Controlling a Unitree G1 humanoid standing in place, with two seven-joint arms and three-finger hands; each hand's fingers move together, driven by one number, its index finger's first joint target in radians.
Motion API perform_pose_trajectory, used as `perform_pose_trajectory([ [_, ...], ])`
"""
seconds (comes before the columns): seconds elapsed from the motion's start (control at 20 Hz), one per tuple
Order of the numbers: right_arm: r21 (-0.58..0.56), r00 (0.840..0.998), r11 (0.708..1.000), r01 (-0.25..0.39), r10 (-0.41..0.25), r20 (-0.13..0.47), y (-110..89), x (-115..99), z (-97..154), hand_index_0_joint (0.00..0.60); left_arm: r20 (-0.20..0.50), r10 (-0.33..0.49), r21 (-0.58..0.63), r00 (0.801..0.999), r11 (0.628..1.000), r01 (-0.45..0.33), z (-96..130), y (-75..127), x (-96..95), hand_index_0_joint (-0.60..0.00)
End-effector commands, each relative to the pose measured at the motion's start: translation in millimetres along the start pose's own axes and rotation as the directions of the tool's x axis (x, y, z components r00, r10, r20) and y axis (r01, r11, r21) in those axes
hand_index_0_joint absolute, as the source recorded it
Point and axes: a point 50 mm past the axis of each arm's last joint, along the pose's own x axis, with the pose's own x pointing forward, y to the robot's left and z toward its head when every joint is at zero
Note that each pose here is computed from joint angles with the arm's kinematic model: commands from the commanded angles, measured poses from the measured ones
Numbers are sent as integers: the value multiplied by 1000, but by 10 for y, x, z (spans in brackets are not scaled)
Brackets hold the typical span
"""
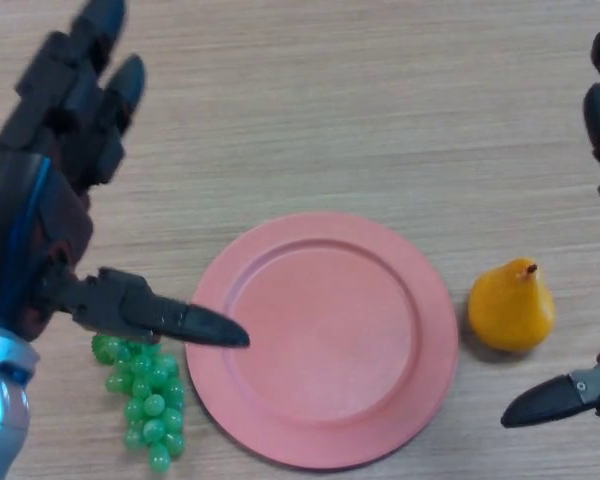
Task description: Pick up the yellow pear and place it on the plate
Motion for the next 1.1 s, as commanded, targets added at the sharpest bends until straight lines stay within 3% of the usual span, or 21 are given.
perform_pose_trajectory([
  [0.05,-60,992,998,32,-24,122,-104,48,107,0,112,-14,129,994,992,-1,138,112,-74,0],
  [0.15,-82,995,996,41,-33,97,-148,126,-45,0,144,2,128,990,992,-20,28,117,-107,0],
  [0.2,-180,996,982,49,-35,82,-176,177,-220,0,143,9,111,990,993,-26,-7,146,-127,0],
  [0.3,-275,993,956,102,-79,91,-301,241,-470,0,104,25,75,994,997,-33,-59,175,-128,0],
  [0.4,-289,989,948,133,-111,94,-377,290,-638,0,113,51,53,992,997,-57,-80,195,-116,0],
  [0.6,-260,996,962,81,-90,-20,-398,362,-953,0,116,63,61,991,996,-71,-89,206,-106,0],
  [0.75,-258,994,964,59,-80,-69,-421,420,-1099,0,125,72,72,990,994,-81,-117,191,-112,0],
  [1.1,-164,973,985,53,-87,-213,-452,576,-1425,0,119,73,83,990,993,-83,-48,245,-132,0],
])
